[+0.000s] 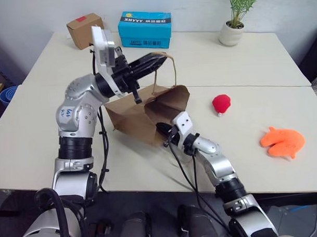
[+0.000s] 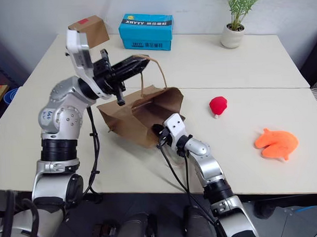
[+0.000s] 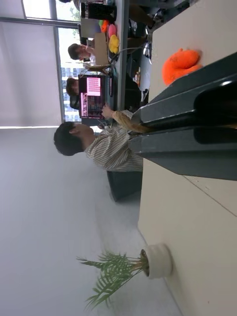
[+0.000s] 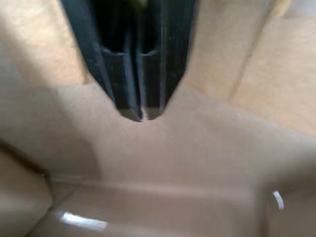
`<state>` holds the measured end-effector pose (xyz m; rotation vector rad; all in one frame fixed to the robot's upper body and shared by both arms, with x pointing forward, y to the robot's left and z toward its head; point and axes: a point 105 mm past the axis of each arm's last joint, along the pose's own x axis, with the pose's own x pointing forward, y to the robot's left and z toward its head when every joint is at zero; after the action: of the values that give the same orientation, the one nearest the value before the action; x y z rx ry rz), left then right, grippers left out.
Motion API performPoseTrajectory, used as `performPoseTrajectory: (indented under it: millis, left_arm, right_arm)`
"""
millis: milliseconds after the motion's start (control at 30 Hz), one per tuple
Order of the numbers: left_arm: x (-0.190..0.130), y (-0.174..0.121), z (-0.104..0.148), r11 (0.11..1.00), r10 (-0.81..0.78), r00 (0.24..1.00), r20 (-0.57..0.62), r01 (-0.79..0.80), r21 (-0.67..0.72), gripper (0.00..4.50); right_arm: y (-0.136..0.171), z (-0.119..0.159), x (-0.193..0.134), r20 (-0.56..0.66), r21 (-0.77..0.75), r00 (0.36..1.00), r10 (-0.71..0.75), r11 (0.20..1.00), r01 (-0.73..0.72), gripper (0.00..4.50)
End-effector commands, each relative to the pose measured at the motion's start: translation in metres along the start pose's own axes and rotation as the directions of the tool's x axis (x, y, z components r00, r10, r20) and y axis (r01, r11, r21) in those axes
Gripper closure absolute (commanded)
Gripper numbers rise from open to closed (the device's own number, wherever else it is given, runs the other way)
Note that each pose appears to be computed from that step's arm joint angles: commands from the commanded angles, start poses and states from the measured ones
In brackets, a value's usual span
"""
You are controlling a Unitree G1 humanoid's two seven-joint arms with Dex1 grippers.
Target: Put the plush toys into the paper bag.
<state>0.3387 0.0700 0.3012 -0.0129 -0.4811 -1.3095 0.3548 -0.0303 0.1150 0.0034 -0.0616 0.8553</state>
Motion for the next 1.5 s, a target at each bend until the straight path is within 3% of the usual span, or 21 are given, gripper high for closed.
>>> performPoseTrajectory:
  millis: [33,167,267,333,367,467,567,633,800,867,1000,1200,1367,1500]
  left_arm:
    - [0.005,-0.008,0.013,0.997,-0.020,0.999,0.041,0.018,0.069,4.50]
    - [0.004,-0.011,0.005,0.998,-0.027,0.999,0.027,0.026,0.061,4.50]
    - [0.004,-0.014,0.002,0.998,-0.037,0.999,0.021,0.036,0.051,4.50]
    - [0.005,-0.015,-0.002,0.998,-0.042,0.999,0.015,0.042,0.051,4.50]
    - [0.005,-0.015,-0.004,0.998,-0.046,0.999,0.013,0.045,0.051,4.50]
    - [0.008,-0.017,-0.008,0.997,-0.054,0.998,0.010,0.054,0.052,4.50]
    - [0.010,-0.018,-0.011,0.997,-0.059,0.998,0.008,0.058,0.053,4.50]
    - [0.011,-0.020,-0.015,0.997,-0.061,0.998,-0.002,0.061,0.056,4.50]
    - [0.011,-0.025,-0.024,0.995,-0.075,0.997,-0.033,0.076,0.060,4.50]
    - [0.011,-0.026,-0.025,0.996,-0.067,0.997,-0.031,0.068,0.058,4.50]
    - [0.009,-0.027,-0.025,0.996,-0.057,0.998,-0.040,0.059,0.068,4.50]
    - [0.007,-0.031,-0.024,0.996,-0.045,0.998,-0.053,0.049,0.077,4.50]
    - [0.003,-0.033,-0.024,0.996,-0.025,0.997,-0.070,0.031,0.084,4.50]
    - [-0.001,-0.031,-0.020,0.996,-0.014,0.997,-0.071,0.020,0.083,4.50]
  right_arm:
    - [0.003,0.022,-0.023,0.030,-0.071,0.995,0.096,0.993,-0.094,3.23]
    - [-0.005,0.062,-0.070,0.123,-0.180,0.989,0.083,0.982,-0.060,1.83]
    - [-0.008,0.078,-0.102,0.173,-0.175,0.984,0.045,0.984,-0.014,0.79]
    - [-0.012,0.089,-0.139,0.228,-0.145,0.973,-0.029,0.987,0.063,0.14]
    - [-0.016,0.088,-0.159,0.215,-0.159,0.973,-0.083,0.980,0.119,0.03]
    - [-0.028,0.074,-0.219,0.138,-0.182,0.947,-0.291,0.932,0.313,0.03]
    - [-0.035,0.057,-0.277,0.057,-0.215,0.870,-0.490,0.845,0.490,0.03]
    - [-0.036,0.042,-0.321,-0.007,-0.239,0.778,-0.629,0.756,0.609,0.03]
    - [-0.033,0.022,-0.360,-0.120,-0.284,0.661,-0.741,0.663,0.693,0.03]
    - [-0.050,0.022,-0.359,-0.162,-0.270,0.623,-0.766,0.641,0.718,0.03]
    - [-0.089,0.033,-0.338,-0.227,-0.274,0.631,-0.742,0.671,0.689,0.03]
    - [-0.139,0.021,-0.322,-0.405,-0.229,0.584,-0.704,0.696,0.680,0.03]
    - [-0.161,0.008,-0.313,-0.497,-0.220,0.572,-0.652,0.733,0.644,1.26]
    - [-0.163,0.020,-0.294,-0.474,-0.171,0.651,-0.593,0.787,0.592,2.67]
